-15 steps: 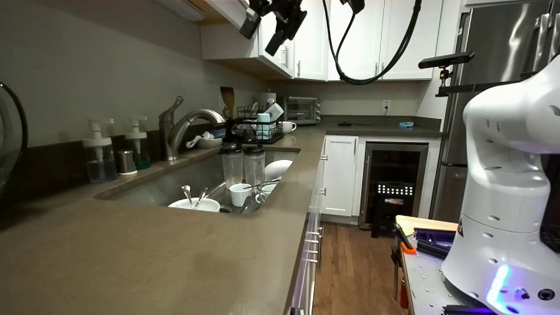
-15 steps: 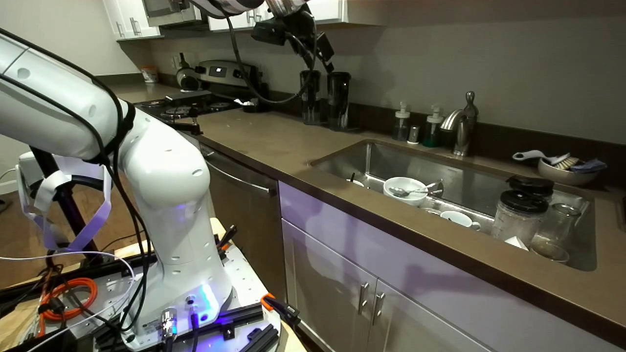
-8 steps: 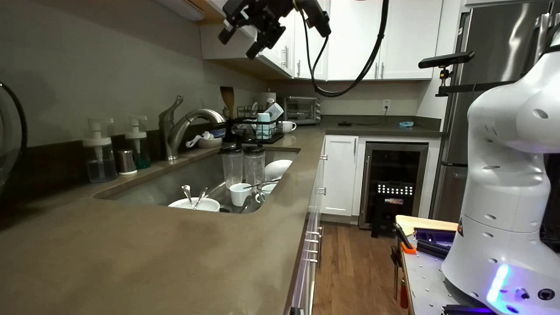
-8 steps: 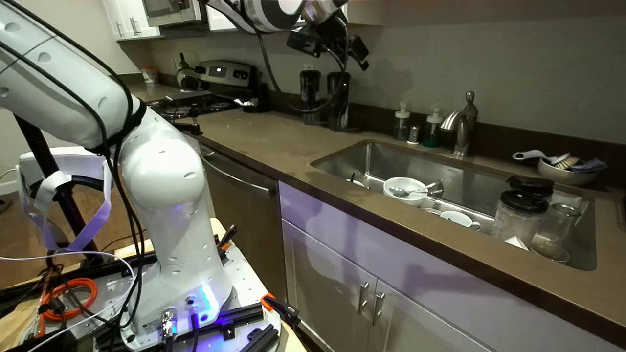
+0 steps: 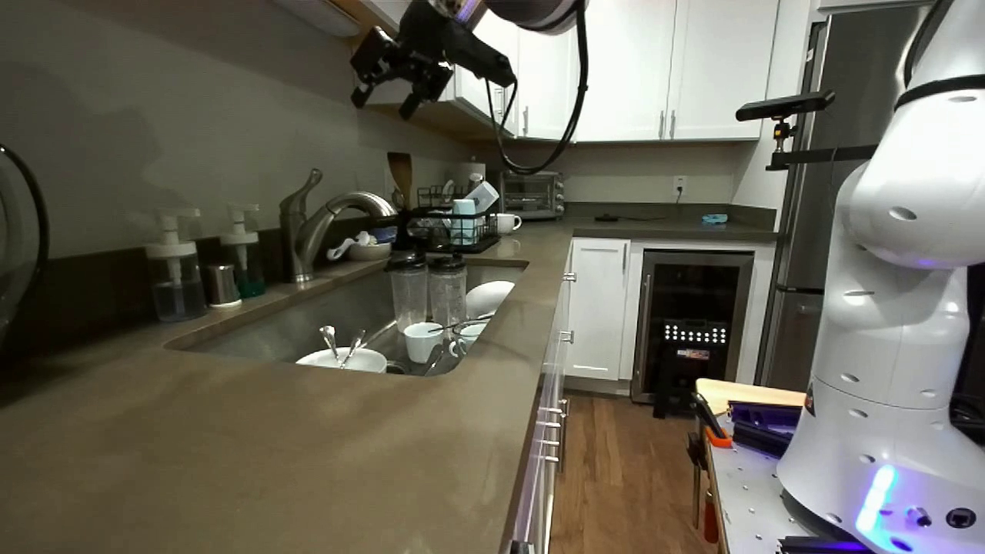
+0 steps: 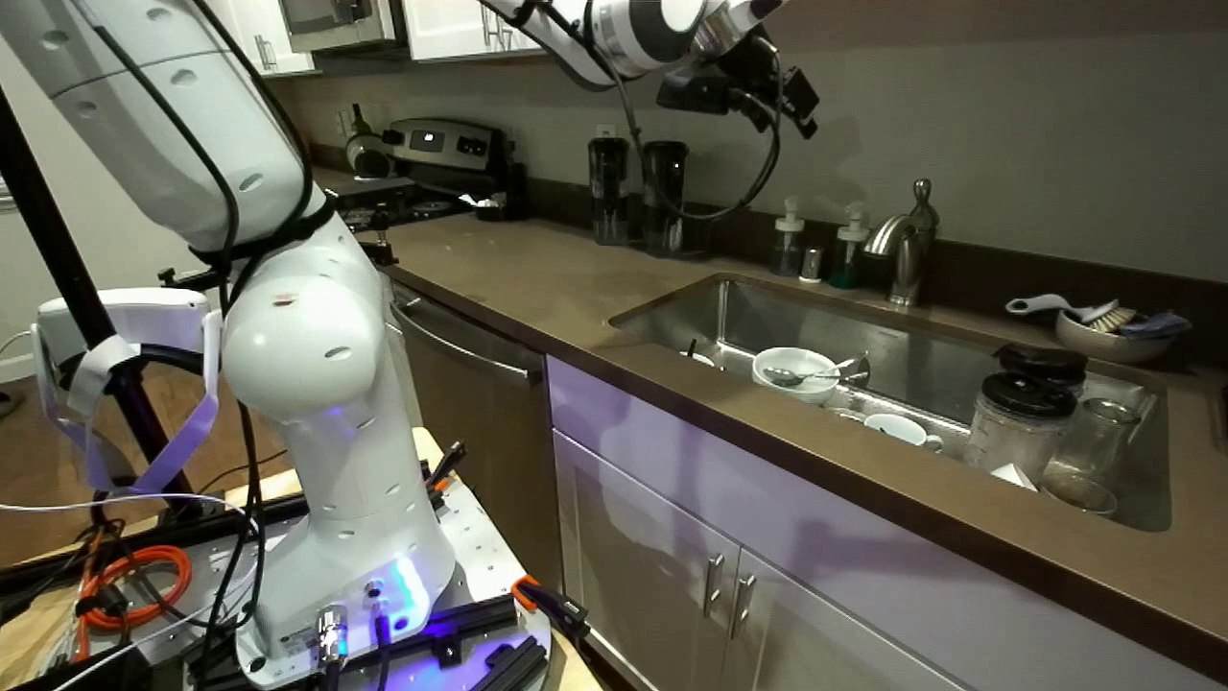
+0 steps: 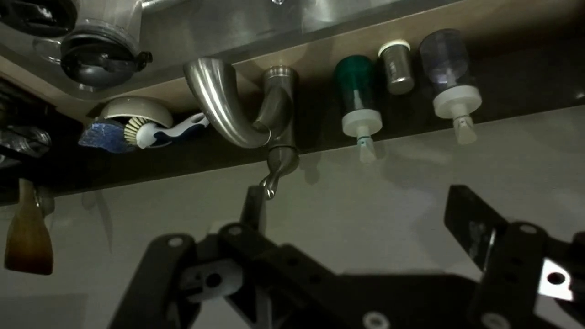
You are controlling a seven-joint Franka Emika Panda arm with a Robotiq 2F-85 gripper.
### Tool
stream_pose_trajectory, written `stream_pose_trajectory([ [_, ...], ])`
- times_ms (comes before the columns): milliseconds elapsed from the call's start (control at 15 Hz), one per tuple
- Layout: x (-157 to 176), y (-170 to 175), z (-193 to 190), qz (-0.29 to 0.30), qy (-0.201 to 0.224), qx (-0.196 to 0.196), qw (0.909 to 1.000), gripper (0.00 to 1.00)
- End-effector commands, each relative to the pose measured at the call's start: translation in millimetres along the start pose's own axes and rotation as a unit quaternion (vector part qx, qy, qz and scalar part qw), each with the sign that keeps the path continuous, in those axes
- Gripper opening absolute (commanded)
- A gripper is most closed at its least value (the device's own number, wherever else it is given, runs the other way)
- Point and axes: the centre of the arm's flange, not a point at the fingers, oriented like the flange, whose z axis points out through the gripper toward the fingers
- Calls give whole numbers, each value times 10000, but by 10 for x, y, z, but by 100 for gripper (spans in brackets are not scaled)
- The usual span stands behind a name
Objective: Push the tap lever backwards
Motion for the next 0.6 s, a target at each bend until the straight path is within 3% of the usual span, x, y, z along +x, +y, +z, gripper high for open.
stream_pose_trajectory([
  [0,540,-139,440,-40,177,-227,9996,100],
  [267,873,-56,748,255,344,-213,9989,100],
  [533,1037,18,956,456,119,-165,9988,100],
])
